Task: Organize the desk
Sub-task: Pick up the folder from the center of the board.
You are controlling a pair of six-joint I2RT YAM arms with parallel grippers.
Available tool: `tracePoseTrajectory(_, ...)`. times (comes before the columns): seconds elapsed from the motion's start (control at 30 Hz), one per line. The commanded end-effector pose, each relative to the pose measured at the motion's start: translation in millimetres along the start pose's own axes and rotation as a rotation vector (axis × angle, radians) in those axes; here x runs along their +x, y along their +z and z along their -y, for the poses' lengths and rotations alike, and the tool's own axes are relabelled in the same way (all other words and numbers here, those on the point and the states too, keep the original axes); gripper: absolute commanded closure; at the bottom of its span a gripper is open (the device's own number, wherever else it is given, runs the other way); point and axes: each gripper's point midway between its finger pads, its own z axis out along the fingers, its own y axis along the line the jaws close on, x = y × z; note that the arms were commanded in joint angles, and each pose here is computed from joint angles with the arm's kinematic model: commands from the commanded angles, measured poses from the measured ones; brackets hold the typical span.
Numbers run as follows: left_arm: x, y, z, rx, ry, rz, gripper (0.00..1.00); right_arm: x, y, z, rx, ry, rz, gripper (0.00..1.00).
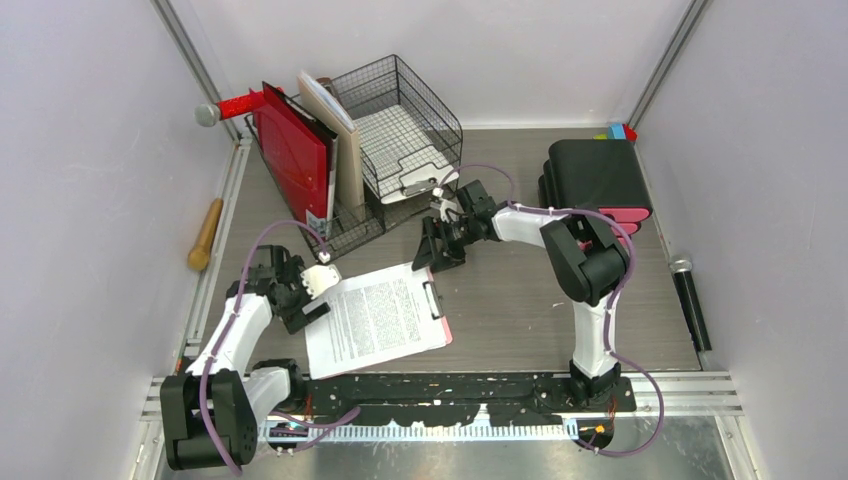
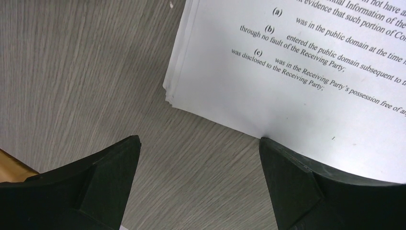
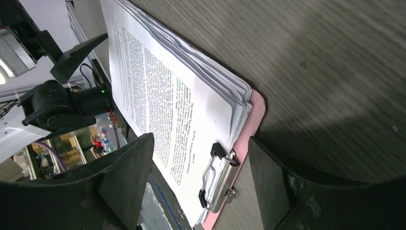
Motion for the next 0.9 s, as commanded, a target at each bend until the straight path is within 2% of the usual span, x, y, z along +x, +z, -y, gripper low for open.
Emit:
tracePoseTrajectory(0.0,-8.8,6.3,1.9,0.013,0.009,0.055,0.00,0.7,17.4,24.7,0.043,0.026,0.025,0.21)
tracePoseTrajectory(0.23,-9.4,8.5,3.8,0.016,-0.008,0.056,0.00,2.1,20.3,16.8,-0.024,0.138,0.031,0.22)
tracePoseTrajectory(0.53,-8.0,7.2,5.2,0.002,-0.010,0.057,0.01,-19.0,-8.0,40.9,0.167,0.182,0.198,0.24)
tracePoseTrajectory(0.87,-10.1,3.0,4.1,0.000,-0.012,0.060,0.00,-21.8,-7.5,48.8,0.203,0.184,0.210,0.23)
